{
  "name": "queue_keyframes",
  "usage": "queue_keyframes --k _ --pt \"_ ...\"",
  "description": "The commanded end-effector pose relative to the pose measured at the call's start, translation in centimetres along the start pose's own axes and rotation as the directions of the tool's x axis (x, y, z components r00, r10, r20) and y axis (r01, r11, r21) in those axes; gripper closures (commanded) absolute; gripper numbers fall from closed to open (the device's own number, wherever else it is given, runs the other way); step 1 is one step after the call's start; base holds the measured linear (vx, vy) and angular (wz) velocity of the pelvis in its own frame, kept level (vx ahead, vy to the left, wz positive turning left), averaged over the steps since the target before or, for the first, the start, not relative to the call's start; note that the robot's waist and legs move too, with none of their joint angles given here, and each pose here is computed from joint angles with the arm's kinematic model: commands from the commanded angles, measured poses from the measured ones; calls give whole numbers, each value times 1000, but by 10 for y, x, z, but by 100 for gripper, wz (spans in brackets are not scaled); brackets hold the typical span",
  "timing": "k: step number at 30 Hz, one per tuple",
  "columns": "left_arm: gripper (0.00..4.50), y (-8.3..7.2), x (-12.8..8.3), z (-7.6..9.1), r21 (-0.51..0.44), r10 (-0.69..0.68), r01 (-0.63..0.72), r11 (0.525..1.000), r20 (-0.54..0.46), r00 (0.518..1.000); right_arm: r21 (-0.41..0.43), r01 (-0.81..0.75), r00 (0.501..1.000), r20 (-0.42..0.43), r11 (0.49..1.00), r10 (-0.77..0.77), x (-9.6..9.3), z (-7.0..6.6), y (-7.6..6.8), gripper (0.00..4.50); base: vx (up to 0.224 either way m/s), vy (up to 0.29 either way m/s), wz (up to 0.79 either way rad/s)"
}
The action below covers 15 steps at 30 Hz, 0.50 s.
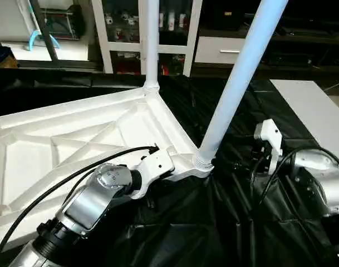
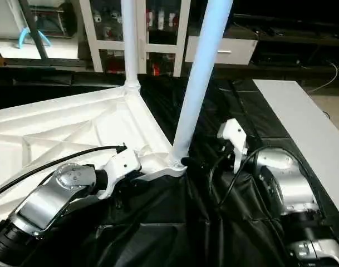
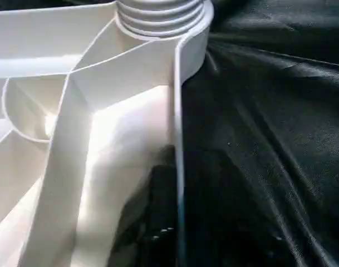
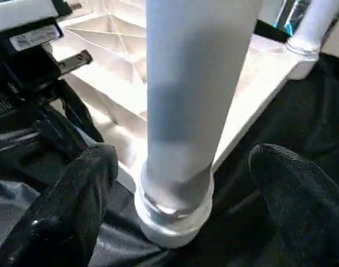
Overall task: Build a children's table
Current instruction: Rotate leg to tighten
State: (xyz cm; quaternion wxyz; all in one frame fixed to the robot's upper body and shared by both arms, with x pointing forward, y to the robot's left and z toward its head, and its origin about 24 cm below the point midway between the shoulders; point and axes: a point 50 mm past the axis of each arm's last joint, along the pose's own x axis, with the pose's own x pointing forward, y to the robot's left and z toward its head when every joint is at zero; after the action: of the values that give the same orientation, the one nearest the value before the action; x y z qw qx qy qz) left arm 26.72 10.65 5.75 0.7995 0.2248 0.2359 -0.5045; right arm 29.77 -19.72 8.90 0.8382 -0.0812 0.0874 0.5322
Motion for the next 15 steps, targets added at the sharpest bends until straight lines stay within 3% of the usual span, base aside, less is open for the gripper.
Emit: queue_keyframes --k 1,7,15 --pt "400 -8 1 -24 -43 -65 61 997 -87 994 -17 -32 999 -15 999 32 2 0 0 34 0 0 0" --pt "444 -18 -4 -33 14 -131 133 991 -84 988 -24 -66 998 -11 998 65 9 2 -5 34 0 0 0" --pt "444 -22 -5 -32 14 -143 144 989 -58 988 -7 -130 991 -5 991 130 20 0 -3 34 0 0 0"
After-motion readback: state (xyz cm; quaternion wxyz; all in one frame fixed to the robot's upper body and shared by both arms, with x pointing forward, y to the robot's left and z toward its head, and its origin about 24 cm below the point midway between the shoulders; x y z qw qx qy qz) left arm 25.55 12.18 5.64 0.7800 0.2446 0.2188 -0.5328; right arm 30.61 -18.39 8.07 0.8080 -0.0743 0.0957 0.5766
